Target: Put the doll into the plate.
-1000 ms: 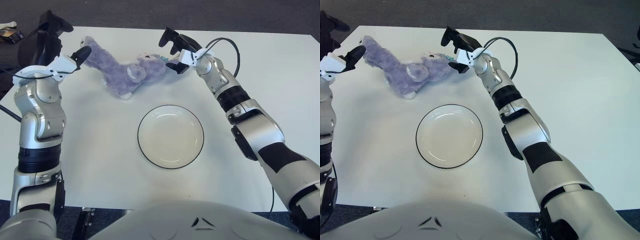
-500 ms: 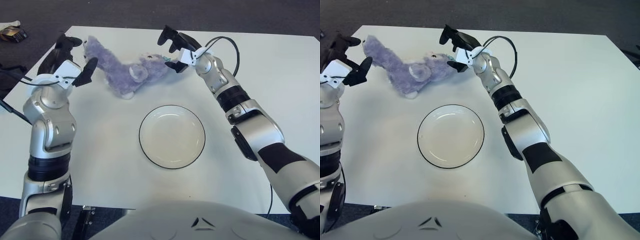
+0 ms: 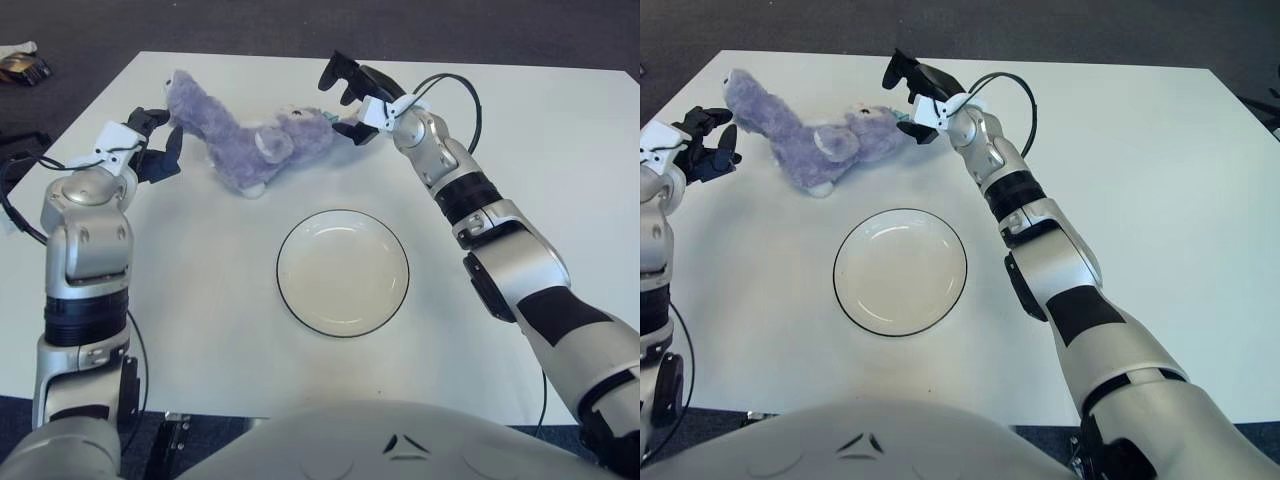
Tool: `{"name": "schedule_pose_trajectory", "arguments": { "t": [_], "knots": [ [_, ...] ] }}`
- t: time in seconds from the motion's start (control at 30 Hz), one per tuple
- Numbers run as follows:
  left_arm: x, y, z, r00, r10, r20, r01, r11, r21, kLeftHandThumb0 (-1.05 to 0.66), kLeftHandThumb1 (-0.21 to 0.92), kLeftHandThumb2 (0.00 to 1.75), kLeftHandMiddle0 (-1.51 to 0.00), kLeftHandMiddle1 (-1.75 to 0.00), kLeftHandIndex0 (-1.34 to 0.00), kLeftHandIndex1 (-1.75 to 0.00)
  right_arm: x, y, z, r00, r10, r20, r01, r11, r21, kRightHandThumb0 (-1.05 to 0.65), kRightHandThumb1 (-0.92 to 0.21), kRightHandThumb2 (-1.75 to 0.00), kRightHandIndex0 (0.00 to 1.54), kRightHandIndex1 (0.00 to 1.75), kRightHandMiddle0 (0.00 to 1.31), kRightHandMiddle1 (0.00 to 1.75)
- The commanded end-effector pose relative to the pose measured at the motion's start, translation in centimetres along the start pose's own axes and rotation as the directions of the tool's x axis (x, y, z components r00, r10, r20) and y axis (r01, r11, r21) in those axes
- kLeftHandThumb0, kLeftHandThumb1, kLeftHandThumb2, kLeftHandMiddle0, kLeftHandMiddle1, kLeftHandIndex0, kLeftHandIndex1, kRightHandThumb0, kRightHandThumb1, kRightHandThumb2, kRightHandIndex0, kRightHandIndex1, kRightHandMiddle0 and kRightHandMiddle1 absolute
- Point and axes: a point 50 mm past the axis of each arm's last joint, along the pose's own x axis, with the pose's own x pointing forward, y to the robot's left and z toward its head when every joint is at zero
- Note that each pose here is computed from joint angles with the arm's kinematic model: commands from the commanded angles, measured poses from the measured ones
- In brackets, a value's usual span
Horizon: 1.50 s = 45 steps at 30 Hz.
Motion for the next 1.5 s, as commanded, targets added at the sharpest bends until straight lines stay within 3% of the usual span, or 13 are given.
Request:
{"name": "schedule_pose_trajectory", "arguments": {
  "t": [0.0,0.23,0.83,1.3,1.47],
  "knots": [
    [0.2,-0.2,0.6,0.998,-0.033,0.049,0.038,0.994,-0.099,-0.9,0.92,0.95,-0.2,-0.8,0.0,-0.41,-0.1,-0.1,-0.2,1.0,-0.009,0.003,0.009,1.0,0.001,-0.46,-0.38,-1.04,0.33,1.08,0.0,1.36],
    [0.6,-1.0,0.5,0.996,-0.038,0.076,0.054,0.972,-0.231,-0.86,0.92,0.88,-0.13,-0.82,0.0,-0.3,-0.2,-0.1,-0.2,1.0,-0.009,0.011,0.009,1.0,0.003,-0.46,-0.4,-1.03,0.37,1.11,0.0,1.35],
    [1.7,-2.2,0.3,0.997,-0.007,0.082,0.035,0.934,-0.355,-0.83,0.92,0.77,-0.07,-0.81,0.0,-0.1,-0.2,0.0,-0.2,1.0,-0.007,0.007,0.007,1.0,0.006,-0.47,-0.42,-1.02,0.33,1.08,0.0,1.33],
    [3.5,-2.5,-0.2,0.999,0.0,0.037,0.017,0.892,-0.452,-0.8,0.92,0.65,-0.1,-0.92,0.0,0.0,-0.2,0.0,-0.2,1.0,0.0,-0.001,0.0,1.0,-0.012,-0.47,-0.46,-1.0,0.34,1.08,0.0,1.32],
    [3.9,-2.6,-0.5,1.0,-0.006,0.018,0.015,0.869,-0.495,-0.81,0.92,0.57,-0.17,-1.11,0.0,0.0,-0.3,0.0,-0.3,1.0,0.0,-0.006,0.0,1.0,-0.008,-0.48,-0.47,-0.99,0.34,1.07,0.0,1.31]
  ]
}}
